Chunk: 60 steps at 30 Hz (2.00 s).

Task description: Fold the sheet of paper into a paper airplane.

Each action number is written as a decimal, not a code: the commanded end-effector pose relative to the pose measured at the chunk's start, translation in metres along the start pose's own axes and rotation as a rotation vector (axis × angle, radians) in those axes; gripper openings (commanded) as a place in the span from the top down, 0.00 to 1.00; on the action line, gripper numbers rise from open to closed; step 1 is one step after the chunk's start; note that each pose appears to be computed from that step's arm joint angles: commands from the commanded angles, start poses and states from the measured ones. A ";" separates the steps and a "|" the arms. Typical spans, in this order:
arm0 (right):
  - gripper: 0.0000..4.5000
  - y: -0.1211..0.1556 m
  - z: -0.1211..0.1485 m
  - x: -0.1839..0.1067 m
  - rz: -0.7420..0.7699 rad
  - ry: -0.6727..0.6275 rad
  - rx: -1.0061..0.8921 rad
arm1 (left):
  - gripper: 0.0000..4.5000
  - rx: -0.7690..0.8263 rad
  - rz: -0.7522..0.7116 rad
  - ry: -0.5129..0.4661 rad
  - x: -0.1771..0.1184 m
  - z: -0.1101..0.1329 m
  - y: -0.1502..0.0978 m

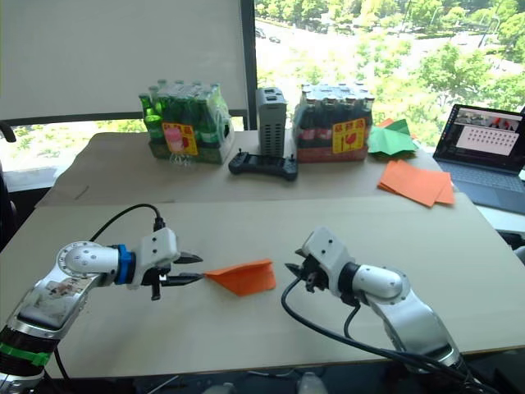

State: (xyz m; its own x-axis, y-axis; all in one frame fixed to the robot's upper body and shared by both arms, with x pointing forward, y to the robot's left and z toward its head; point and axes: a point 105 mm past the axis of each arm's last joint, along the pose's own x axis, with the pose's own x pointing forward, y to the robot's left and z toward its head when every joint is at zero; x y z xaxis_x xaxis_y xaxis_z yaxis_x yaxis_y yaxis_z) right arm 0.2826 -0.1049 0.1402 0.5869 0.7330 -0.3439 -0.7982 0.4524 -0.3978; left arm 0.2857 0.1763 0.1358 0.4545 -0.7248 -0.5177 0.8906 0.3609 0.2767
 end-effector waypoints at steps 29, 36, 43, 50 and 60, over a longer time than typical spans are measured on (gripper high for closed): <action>0.99 0.026 0.015 0.047 0.239 -0.105 -0.349 | 0.58 -0.098 0.089 -0.063 -0.011 -0.009 0.002; 0.99 0.051 0.008 0.036 0.330 -0.066 -0.324 | 0.58 -0.143 0.081 -0.094 -0.019 -0.007 0.002; 0.99 0.051 0.008 0.037 0.313 -0.048 -0.296 | 0.58 -0.153 0.073 -0.123 -0.014 0.001 0.002; 0.80 0.051 0.008 0.038 0.304 -0.045 -0.295 | 0.88 -0.163 0.037 -0.177 -0.008 0.013 0.000; 0.35 0.047 0.018 0.032 0.293 -0.070 -0.288 | 1.00 -0.155 -0.188 -0.184 0.026 0.017 -0.017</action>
State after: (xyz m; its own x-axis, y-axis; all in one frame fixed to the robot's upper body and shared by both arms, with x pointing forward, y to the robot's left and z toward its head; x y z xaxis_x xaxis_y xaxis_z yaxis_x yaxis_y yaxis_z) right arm 0.2644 -0.0525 0.1105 0.3154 0.8270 -0.4655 -0.8711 0.0578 -0.4876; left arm 0.2830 0.1460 0.1307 0.3198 -0.8634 -0.3903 0.9434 0.3285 0.0464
